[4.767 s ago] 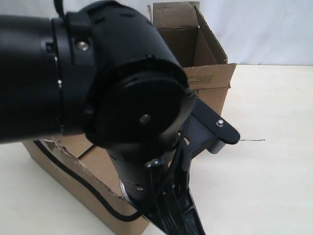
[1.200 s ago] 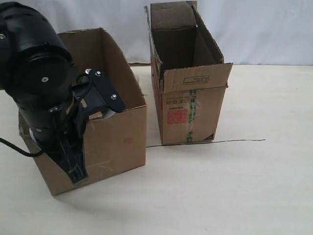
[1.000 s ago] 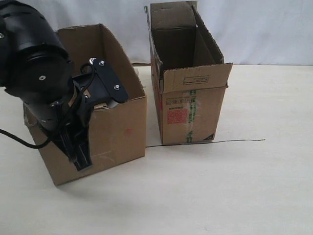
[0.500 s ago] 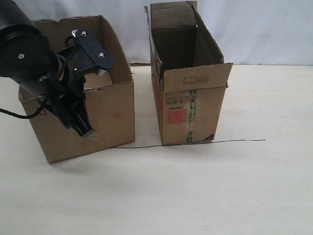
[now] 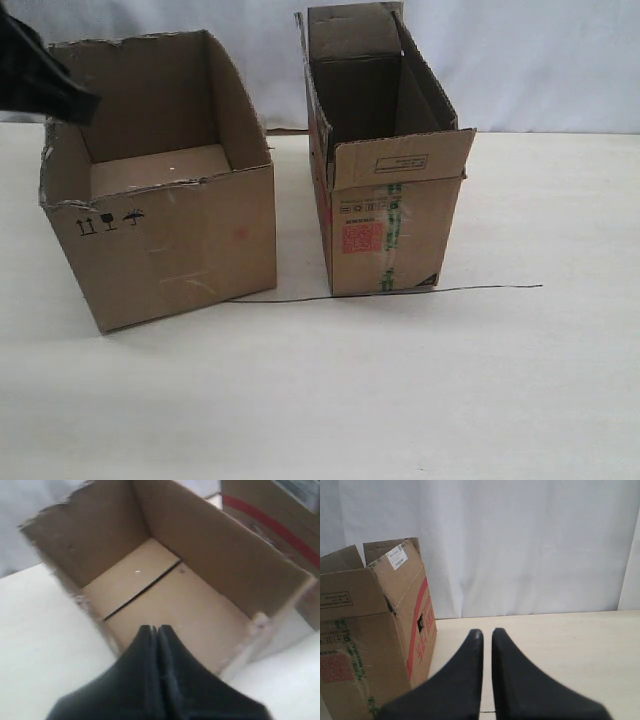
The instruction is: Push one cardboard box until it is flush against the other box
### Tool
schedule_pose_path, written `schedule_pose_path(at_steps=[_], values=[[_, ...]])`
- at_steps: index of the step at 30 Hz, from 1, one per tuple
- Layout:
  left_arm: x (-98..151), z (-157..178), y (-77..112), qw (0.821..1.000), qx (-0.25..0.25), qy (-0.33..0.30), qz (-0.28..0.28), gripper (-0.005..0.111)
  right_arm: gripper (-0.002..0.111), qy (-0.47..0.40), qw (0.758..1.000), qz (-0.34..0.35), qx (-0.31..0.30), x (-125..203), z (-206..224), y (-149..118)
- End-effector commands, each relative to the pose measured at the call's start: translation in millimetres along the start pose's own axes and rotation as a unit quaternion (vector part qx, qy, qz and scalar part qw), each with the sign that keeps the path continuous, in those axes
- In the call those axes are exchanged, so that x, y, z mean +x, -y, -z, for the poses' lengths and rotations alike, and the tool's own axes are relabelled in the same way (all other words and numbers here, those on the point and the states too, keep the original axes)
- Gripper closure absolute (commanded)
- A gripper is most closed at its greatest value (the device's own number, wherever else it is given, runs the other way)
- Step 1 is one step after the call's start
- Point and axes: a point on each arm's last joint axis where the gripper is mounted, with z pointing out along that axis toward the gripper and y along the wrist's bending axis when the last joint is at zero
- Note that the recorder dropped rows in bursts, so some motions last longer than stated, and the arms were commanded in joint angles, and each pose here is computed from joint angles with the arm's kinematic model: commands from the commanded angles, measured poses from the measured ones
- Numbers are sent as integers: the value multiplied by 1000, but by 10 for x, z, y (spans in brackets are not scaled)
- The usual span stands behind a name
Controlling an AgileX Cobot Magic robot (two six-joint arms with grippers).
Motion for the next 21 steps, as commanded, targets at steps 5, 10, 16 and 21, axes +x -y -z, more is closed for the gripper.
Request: schedule_pose_path(at_steps=[5, 10, 16, 21], values=[[326, -236, -917, 963, -109, 21, 246, 107, 103, 4, 1000, 3, -3, 8, 1, -3], [565, -449, -1365, 922, -130, 42, 362, 107, 103, 4, 1000, 3, -3, 8, 1, -3], [945, -1158, -1639, 897, -68, -16, 436, 107, 103, 4, 1000, 3, -3, 8, 1, -3], [1267, -1691, -1736, 868, 18, -18, 496, 107, 103, 4, 1000, 3, -3, 8, 1, -3]])
